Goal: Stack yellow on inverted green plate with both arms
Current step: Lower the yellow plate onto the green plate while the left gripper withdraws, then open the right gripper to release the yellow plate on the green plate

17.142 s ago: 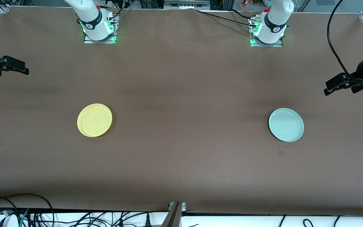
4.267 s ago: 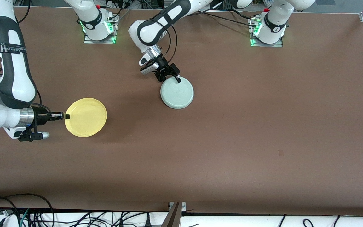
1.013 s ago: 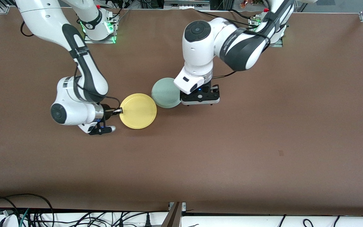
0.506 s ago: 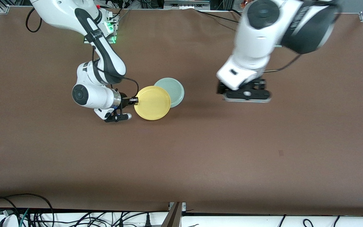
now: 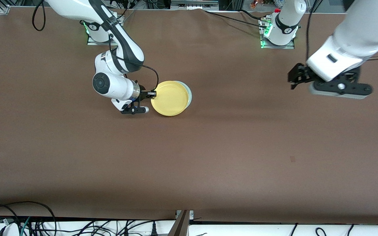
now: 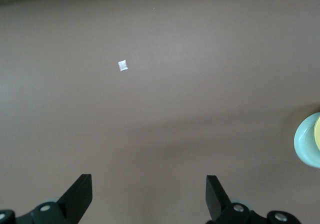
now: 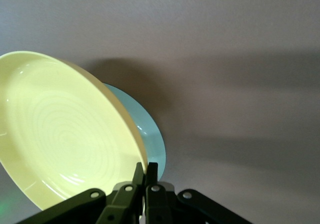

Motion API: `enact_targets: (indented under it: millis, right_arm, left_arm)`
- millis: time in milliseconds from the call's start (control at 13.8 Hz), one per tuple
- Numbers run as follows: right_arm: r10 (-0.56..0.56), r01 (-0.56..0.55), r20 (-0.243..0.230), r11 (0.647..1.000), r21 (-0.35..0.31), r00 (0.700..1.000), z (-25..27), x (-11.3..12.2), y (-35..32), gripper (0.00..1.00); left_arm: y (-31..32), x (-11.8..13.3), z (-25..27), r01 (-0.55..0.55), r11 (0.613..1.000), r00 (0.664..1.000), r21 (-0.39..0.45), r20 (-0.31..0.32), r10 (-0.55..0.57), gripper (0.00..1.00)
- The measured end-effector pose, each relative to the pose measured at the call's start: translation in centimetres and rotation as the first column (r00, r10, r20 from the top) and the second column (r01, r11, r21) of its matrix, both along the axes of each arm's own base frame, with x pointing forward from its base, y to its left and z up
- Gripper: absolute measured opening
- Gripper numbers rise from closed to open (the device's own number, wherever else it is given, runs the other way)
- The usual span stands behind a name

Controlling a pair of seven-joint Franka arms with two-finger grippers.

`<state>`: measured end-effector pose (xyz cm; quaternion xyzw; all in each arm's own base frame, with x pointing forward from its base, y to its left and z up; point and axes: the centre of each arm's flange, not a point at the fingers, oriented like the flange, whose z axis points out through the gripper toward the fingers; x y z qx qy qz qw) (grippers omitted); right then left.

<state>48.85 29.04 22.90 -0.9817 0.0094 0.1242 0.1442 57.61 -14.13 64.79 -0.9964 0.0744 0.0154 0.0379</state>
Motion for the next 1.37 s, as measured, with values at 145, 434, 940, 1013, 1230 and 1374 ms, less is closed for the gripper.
enact_targets:
  millis: [145,434,940,1013,1230,1374]
  right_arm:
    - [-0.008,0.008,0.011,1.0,-0.008,1.0,-1.2,-1.4,0.2,0.03]
    - [-0.022,0.022,0.007,1.0,-0.011,1.0,-1.6,-2.5,1.3,0.03]
    - [-0.008,0.007,-0.017,1.0,-0.022,1.0,-2.7,-3.6,1.6,0.03]
    - [-0.007,0.007,-0.018,1.0,-0.022,1.0,-2.8,-3.7,1.6,0.03]
    - [-0.005,0.005,-0.022,1.0,-0.023,1.0,-3.1,-3.8,1.7,0.03]
    - [-0.002,0.001,-0.024,1.0,-0.024,1.0,-3.3,-4.0,1.9,0.03]
  left_arm:
    - [2.5,-1.2,2.1,0.008,1.0,1.0,0.013,-0.006,-0.007,1.0]
    - [9.3,-2.2,2.9,-0.02,1.0,0.999,0.023,-0.036,0.021,1.0]
    - [14.2,-0.4,-3.3,-0.066,0.996,0.997,-0.056,-0.042,0.063,1.0]
    - [14.1,-0.7,-2.7,-0.064,0.996,0.998,-0.057,-0.031,0.062,1.0]
    - [14.2,-1.3,-1.6,-0.064,0.996,0.998,-0.059,-0.013,0.064,1.0]
    - [14.3,-1.4,-1.8,-0.067,0.996,0.998,-0.059,-0.017,0.066,1.0]
